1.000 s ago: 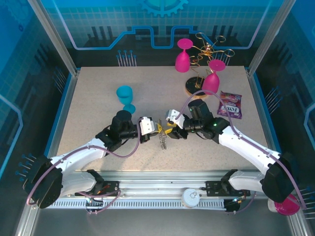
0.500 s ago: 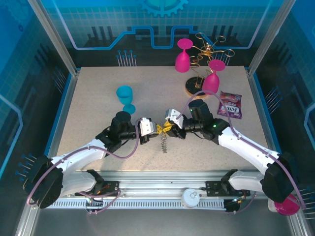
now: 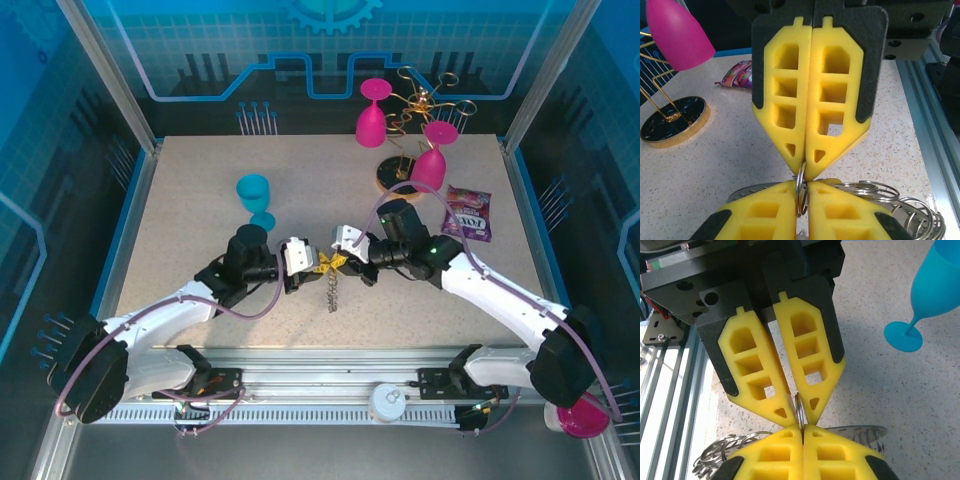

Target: Put the keys on the keyring

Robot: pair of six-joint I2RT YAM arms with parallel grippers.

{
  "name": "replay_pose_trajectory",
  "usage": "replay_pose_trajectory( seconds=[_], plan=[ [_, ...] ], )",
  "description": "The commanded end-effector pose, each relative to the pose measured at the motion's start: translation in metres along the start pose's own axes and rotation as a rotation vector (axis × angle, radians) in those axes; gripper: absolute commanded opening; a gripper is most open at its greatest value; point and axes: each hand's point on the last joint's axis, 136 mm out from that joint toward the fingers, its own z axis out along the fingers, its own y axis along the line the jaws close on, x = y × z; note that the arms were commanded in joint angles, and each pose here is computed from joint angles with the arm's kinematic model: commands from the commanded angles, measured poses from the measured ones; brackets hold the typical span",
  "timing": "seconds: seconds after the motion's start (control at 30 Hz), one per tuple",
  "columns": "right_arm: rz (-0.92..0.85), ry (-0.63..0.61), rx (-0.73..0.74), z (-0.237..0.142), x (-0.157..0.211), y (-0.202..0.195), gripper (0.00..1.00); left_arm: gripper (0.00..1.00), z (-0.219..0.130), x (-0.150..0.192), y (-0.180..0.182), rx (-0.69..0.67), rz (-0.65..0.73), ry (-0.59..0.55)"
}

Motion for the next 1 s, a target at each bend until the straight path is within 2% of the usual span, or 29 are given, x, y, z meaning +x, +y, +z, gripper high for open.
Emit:
replay_pose_trajectory(
  seconds=[0.0, 0.23, 0.37, 0.47, 0.53, 0.57, 0.6, 0.83, 0.97],
  plan=[
    [-0.07, 0.073, -0.013, 0.001, -0.002, 0.006, 0.0, 0.13, 0.002, -0.006, 0.004, -0.001, 0.02, 0.017],
    [-0.097, 0.121, -0.024, 0.003, -0.009, 0.005, 0.0, 0.18, 0.003, -0.001, 0.003, 0.014, 0.012, 0.059],
    [-0.106, 0.126, -0.035, 0.004, -0.012, 0.007, 0.0, 0.0, 0.002, -0.001, 0.003, 0.015, 0.022, 0.059],
    [-0.074, 0.097, 0.015, 0.001, -0.013, -0.002, 0.0, 0.0, 0.0, -0.003, 0.003, 0.004, 0.041, 0.043],
    [-0.021, 0.04, 0.06, -0.007, -0.014, -0.011, 0.25, 0.0, -0.001, -0.004, 0.001, 0.0, 0.062, 0.025],
    [-0.002, 0.014, 0.075, -0.011, -0.013, -0.014, 0.32, 0.0, -0.003, -0.006, 0.001, -0.004, 0.072, 0.012],
    [0.013, -0.012, 0.088, -0.015, -0.011, -0.016, 0.35, 0.0, -0.004, -0.008, 0.0, -0.006, 0.084, -0.008],
    [0.093, -0.037, 0.072, -0.01, 0.012, -0.008, 0.37, 0.0, -0.009, -0.018, -0.009, 0.014, 0.13, -0.091],
    [0.104, -0.056, 0.054, -0.004, 0.013, -0.005, 0.39, 0.0, -0.011, -0.024, -0.014, 0.028, 0.143, -0.132]
  ],
)
